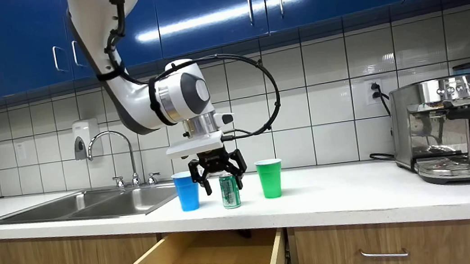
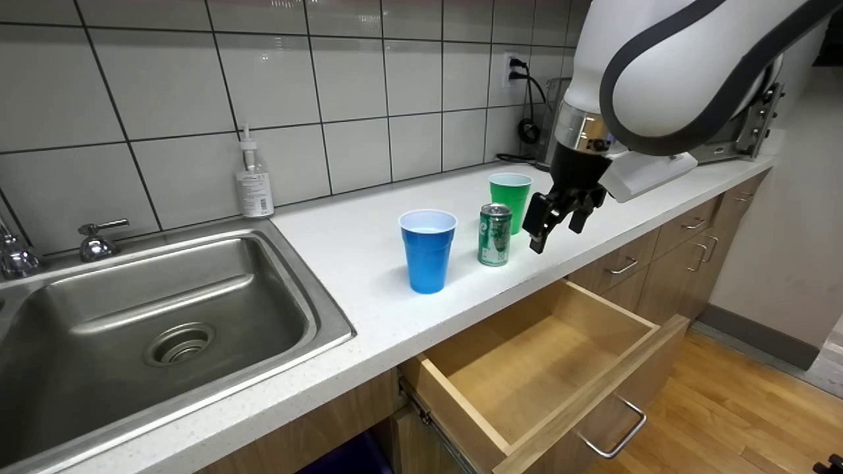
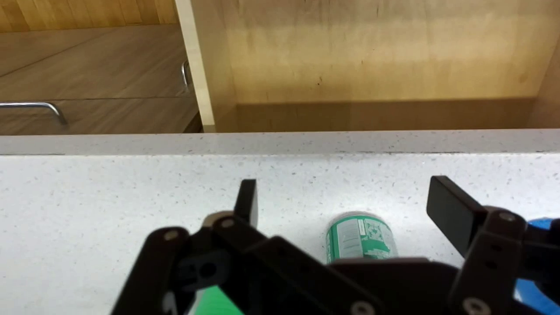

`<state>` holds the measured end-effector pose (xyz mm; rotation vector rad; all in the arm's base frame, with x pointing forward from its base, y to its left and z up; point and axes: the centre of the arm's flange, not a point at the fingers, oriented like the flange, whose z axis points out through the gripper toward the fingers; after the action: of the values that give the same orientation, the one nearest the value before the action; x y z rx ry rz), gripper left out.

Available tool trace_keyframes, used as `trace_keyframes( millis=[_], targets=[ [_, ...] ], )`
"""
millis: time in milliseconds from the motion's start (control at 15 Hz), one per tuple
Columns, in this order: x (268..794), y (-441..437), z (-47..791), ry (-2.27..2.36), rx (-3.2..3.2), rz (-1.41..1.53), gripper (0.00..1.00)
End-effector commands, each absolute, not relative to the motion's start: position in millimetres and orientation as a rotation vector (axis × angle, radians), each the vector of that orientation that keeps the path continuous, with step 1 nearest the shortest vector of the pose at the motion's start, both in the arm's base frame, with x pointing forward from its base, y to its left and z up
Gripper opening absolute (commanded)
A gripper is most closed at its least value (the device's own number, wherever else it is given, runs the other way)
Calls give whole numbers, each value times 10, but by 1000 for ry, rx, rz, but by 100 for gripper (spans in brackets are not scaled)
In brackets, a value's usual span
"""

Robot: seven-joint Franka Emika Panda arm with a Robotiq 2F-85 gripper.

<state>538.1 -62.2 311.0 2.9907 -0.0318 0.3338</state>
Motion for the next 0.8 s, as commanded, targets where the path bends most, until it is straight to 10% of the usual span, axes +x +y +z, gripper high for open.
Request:
trace_keyframes(
  millis=[0,733],
  targets=[
    [5578,-667,3096,-13,2975,384,100],
    [5929,-617,3091,4,2969,511,100]
  ],
)
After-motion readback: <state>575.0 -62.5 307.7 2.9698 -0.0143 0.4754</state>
